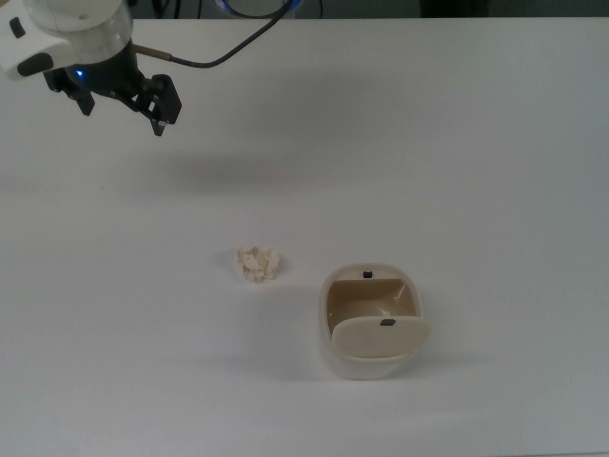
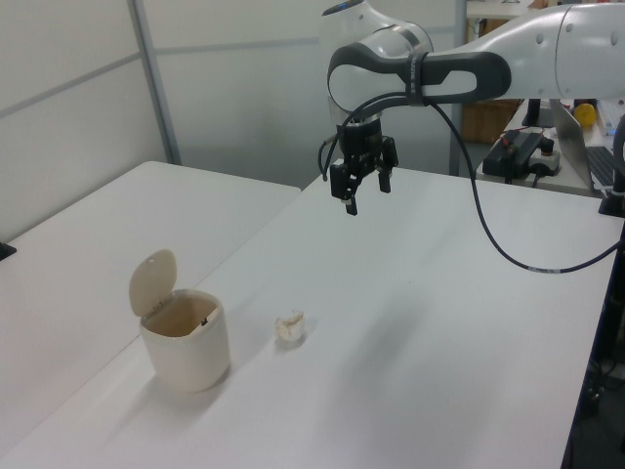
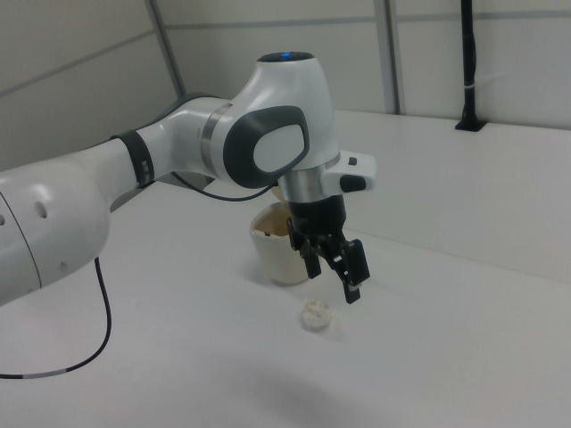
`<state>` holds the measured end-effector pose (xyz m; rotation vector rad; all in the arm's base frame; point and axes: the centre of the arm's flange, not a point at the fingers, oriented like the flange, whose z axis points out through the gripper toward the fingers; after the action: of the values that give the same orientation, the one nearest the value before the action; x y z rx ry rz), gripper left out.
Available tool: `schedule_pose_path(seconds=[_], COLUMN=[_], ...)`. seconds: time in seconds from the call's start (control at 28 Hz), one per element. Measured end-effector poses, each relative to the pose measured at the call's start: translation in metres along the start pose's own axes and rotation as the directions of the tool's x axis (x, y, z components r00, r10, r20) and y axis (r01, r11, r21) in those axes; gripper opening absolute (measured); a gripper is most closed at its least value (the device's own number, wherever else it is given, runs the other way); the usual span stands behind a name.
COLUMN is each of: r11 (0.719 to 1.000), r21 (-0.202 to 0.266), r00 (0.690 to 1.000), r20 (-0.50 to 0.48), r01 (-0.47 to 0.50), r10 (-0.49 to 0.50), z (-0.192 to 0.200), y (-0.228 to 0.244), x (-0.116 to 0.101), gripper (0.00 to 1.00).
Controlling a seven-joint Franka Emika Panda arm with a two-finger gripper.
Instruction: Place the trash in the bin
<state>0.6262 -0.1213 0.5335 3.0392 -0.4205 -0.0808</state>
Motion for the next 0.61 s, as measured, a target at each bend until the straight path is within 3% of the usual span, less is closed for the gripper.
schedule_pose_path(seconds=[0.39,0.61], r11=[0.997,0.986], r21=[0.018,0.017], r00=[0.997,0.985], r20=[0.002,0.036], r01=[0.081,0.166], r10=[-0.081,-0.166], z=[-0.002,0.023], y=[-0.001,-0.049], x=[-0.005,-0.013], gripper=[1.00,1.00])
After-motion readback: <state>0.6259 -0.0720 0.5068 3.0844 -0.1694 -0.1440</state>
